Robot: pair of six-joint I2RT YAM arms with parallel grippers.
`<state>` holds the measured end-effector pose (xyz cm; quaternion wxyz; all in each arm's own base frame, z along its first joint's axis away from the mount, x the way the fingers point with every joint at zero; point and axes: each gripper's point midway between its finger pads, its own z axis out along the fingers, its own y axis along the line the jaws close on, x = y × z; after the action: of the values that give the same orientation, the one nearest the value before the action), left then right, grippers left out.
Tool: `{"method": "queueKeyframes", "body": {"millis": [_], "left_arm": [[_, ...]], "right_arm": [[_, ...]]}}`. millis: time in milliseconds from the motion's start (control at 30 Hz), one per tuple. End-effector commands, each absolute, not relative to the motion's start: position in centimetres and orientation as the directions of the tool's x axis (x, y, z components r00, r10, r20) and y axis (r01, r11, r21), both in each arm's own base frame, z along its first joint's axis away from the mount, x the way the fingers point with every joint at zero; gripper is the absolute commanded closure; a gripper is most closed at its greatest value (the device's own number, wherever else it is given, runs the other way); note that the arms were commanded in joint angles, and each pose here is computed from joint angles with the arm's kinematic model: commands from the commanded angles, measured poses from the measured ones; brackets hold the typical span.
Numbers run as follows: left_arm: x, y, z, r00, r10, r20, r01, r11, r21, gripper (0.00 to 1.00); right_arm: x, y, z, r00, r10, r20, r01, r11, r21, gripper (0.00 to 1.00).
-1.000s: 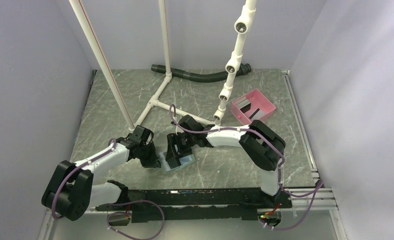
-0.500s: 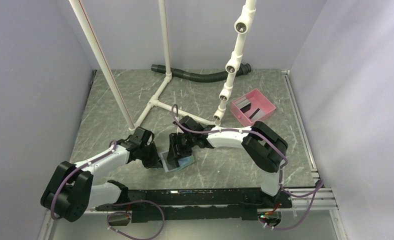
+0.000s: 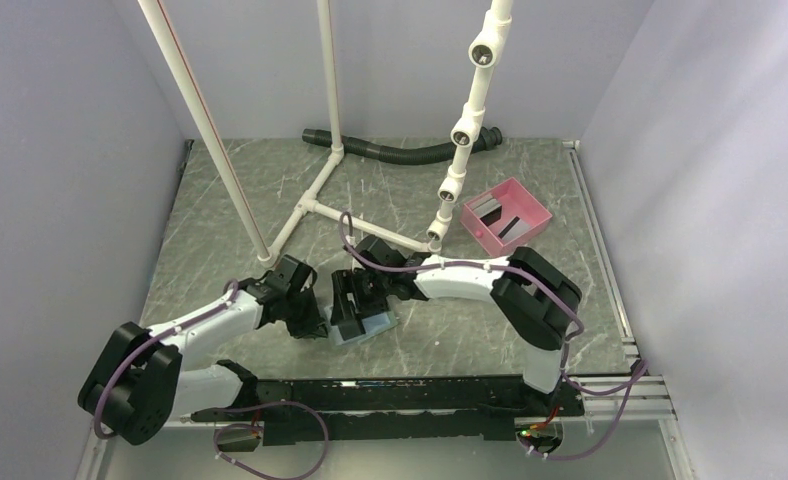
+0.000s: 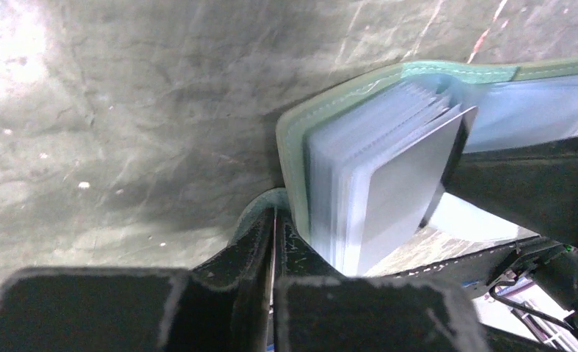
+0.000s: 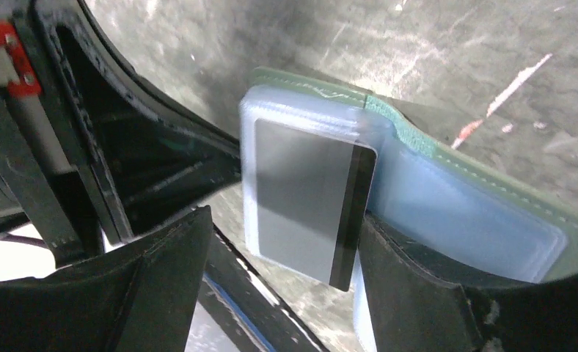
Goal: Put the credit cards into the card holder
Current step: Insert the credit card into the card holder.
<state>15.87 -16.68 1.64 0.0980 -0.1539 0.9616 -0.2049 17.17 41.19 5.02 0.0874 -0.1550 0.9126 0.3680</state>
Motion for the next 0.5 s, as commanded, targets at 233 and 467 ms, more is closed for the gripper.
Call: {"method": "queueKeyframes", "body": {"millis": [233, 467], "left_arm": [[16.1, -15.8, 4.5, -0.928, -0.319, -0.191, -0.225, 0.891, -0.395, 0.88], [16.3, -17.9, 4.5, -0.946, -0.289, -0.147, -0.188, 0.858, -0.478, 0.97]], "right_arm": [[16.7, 38.9, 6.5, -0.825, -0.378, -0.421, -0.561, 0.639, 0.526, 0.26], [16.2, 40.1, 6.5, -0.845, -0.358, -0.397, -0.534, 0.606, 0.590, 0.38]]}}
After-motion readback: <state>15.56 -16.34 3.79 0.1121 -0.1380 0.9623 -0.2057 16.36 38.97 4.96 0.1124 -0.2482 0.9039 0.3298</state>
